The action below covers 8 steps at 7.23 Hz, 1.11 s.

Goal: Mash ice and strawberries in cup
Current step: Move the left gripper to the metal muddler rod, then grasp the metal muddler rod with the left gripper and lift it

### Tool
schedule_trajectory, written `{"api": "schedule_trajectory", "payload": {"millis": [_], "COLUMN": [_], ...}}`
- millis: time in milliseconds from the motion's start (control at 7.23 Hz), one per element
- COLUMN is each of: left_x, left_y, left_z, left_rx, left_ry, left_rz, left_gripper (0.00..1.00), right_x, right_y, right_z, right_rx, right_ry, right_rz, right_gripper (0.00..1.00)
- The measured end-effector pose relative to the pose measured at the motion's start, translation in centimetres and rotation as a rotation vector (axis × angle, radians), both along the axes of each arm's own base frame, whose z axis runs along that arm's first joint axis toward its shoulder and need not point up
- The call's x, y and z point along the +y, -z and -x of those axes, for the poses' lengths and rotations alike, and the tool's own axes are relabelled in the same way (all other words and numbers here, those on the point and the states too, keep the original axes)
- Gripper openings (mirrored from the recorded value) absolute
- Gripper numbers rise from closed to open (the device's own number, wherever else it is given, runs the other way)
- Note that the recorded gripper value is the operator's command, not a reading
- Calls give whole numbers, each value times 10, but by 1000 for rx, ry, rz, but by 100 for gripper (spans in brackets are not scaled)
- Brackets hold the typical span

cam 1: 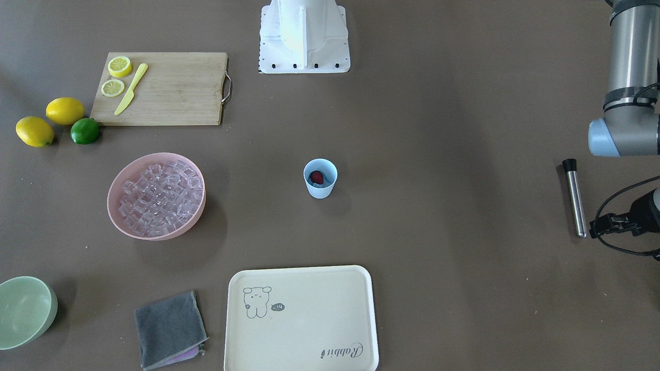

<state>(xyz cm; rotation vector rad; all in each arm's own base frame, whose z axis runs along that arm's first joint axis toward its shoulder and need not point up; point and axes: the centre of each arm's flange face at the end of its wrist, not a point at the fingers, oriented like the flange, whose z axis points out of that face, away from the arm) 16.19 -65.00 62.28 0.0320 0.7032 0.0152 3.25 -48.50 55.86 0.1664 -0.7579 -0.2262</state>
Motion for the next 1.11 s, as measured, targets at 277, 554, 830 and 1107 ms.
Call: {"api": "schedule_trajectory", "payload": {"millis": [277, 554, 830, 1107], "left_x": [16, 34, 44, 47], "left_y": [-12, -26, -31, -28], "left_z": [-19, -32, -44, -51], "left_rx": [15, 22, 27, 34], "left_ry": [-39, -68, -91, -102], "left_rz": [-17, -26, -37, -50], "left_gripper": [97, 85, 63, 51], "right_x": [-3, -2, 3, 6], "right_y": [2, -5, -15, -22], "right_z": [0, 0, 0, 0], "right_rx": [-1, -1, -4, -6], "right_ry": [-2, -3, -3, -3], "right_rz": [-3, 2, -12, -13], "right_gripper": [99, 99, 99, 99]}}
